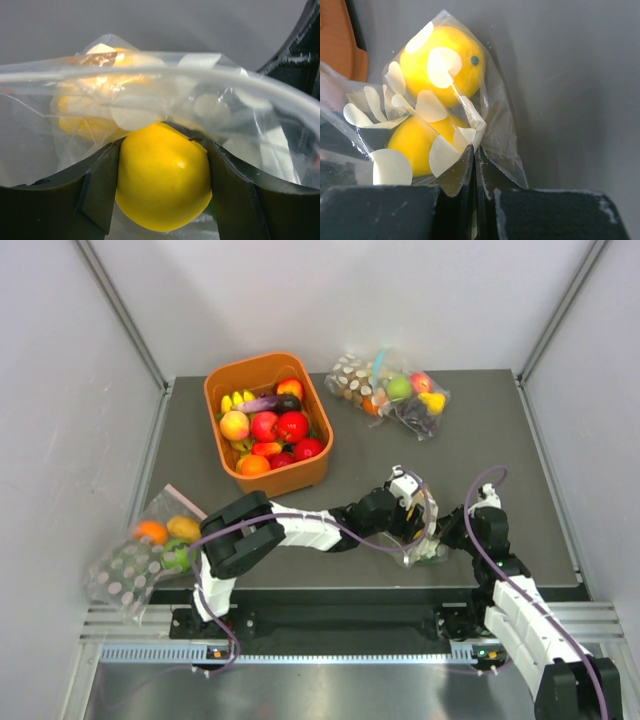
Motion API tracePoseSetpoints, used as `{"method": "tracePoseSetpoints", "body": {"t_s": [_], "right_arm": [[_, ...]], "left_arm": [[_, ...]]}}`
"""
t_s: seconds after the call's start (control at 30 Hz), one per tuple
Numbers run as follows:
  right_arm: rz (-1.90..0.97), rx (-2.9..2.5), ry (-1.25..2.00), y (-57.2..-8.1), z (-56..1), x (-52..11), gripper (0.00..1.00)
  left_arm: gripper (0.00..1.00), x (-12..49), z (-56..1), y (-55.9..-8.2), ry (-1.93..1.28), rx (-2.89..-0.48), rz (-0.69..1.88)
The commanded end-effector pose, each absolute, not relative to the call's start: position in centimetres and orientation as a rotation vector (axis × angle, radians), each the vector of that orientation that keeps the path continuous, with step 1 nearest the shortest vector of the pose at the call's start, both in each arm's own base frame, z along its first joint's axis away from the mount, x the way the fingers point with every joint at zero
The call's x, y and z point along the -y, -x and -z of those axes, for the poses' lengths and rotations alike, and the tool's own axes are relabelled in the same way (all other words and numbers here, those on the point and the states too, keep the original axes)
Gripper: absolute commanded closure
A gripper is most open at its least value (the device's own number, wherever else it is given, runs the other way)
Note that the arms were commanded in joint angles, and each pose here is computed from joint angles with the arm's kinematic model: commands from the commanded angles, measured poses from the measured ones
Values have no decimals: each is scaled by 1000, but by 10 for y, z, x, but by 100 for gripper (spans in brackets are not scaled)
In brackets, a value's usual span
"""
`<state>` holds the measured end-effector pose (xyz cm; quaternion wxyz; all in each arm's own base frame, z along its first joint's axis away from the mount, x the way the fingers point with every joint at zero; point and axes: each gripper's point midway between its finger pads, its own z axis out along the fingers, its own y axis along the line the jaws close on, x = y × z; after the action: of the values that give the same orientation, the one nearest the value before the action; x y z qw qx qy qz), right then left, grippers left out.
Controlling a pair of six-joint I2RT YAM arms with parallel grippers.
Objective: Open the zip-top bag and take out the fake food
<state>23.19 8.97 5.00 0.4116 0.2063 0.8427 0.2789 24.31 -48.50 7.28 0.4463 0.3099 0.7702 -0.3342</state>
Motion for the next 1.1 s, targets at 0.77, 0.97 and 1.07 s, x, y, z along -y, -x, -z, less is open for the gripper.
{"method": "tracePoseSetpoints", "body": {"t_s": [0.77, 0.97, 1.07], "right_arm": [[-735, -2072, -528, -233, -63, -89, 100], [-760, -2061, -519, -233, -66, -92, 100], [-763, -2060, -518, -231, -66, -92, 100]], "left_arm": [[84, 435, -208, -224, -700, -1790, 867], [84, 419, -235, -232, -634, -1711, 835], [84, 427, -240, -233, -648, -1700, 853]]}}
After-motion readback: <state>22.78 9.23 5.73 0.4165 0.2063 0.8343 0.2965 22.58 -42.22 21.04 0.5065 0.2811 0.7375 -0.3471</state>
